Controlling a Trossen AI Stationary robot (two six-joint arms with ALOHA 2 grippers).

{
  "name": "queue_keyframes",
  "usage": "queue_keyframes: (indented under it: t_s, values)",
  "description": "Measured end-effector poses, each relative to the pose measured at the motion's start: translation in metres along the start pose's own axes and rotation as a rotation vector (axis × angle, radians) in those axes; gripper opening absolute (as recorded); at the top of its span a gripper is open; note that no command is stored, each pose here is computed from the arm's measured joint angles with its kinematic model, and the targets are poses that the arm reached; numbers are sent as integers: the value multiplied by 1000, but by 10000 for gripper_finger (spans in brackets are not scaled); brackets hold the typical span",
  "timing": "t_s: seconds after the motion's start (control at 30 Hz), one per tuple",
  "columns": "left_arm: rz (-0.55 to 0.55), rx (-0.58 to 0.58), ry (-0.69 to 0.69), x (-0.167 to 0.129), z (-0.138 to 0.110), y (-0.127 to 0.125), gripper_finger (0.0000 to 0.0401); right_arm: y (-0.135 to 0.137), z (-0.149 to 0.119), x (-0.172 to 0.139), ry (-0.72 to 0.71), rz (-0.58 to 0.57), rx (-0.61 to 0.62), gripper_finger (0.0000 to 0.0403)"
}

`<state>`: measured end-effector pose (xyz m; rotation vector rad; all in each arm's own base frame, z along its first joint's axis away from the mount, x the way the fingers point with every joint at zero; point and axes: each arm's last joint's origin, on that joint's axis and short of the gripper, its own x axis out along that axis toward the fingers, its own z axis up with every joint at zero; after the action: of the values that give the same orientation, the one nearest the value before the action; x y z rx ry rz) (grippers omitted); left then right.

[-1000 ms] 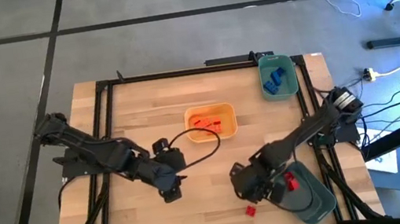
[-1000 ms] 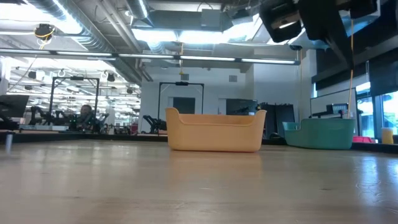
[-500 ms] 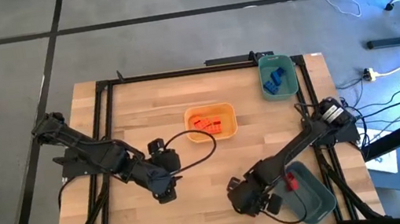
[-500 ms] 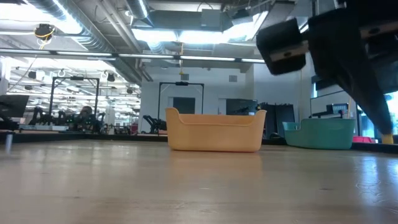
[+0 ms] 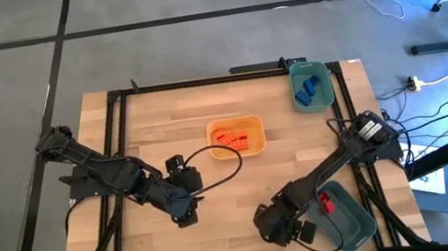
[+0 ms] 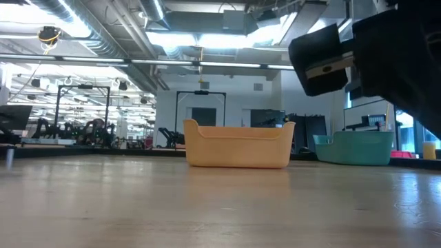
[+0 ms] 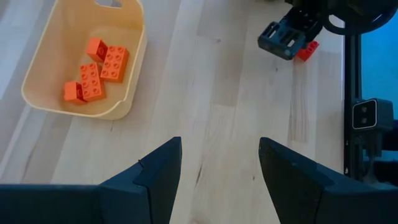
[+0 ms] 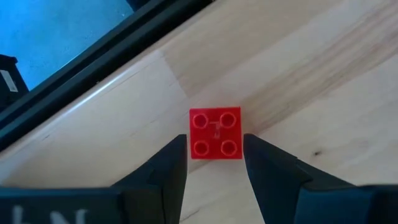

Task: Sort & place blocks by color
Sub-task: Put the red game piece into the gray bin

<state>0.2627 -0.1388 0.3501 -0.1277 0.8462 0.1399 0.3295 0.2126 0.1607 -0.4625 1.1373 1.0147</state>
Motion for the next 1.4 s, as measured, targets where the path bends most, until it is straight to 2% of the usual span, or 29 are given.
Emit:
queue_keyframes:
  t_s: [1.17,1.4]
  values:
    - [1,2,2,0,0,0,206,-7,2,24,-19,0,-11,159]
    - [0,2,2,0,0,0,206,-10,-3,26,18,-95,2,159]
